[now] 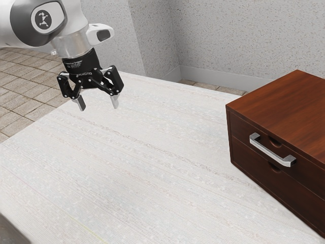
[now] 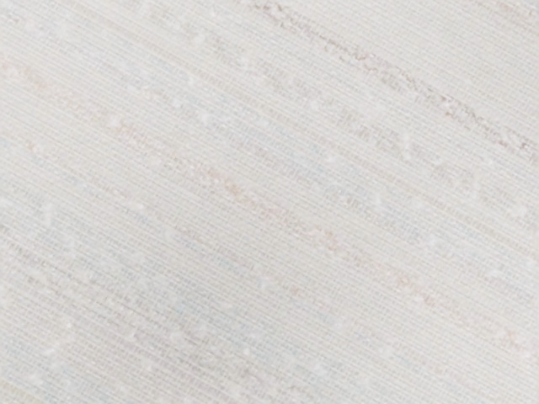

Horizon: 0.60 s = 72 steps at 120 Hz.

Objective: Pull the drawer handle with one arm to open the drawer

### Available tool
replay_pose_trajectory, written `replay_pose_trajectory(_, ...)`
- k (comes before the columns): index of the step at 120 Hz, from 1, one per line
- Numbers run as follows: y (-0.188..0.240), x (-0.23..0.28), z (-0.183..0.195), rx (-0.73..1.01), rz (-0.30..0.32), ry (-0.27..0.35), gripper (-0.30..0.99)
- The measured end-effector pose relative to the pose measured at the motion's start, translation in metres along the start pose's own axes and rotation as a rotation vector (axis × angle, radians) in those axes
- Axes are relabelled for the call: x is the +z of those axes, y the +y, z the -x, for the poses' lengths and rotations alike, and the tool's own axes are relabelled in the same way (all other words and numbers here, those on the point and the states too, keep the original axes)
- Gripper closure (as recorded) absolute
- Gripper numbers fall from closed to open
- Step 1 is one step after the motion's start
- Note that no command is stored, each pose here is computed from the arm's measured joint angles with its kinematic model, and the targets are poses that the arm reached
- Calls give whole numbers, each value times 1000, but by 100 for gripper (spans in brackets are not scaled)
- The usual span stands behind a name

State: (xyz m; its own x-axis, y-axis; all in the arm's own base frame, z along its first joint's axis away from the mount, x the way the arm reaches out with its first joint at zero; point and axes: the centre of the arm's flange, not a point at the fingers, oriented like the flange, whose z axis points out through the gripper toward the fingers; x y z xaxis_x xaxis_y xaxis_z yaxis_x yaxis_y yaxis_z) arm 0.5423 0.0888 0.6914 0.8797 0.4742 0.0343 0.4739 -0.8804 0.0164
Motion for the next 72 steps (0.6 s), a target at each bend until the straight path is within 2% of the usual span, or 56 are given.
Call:
replay_pose_trajectory(25, -1, 0, 0, -1, 0, -3, 0)
replay_pose_trajectory(44, -10, 1, -5, -30, 41, -23, 0)
replay_pose_trajectory(48, -15, -14, -2, -40, 58, -2, 0)
replay_pose_trajectory(54, -26, -72, 19, -41, 118, 88, 0)
replay_pose_trajectory(58, -34, -99, 33, -49, 148, 127, 0)
replay_pose_trajectory(72, -41, -122, 45, -120, 186, 153, 0)
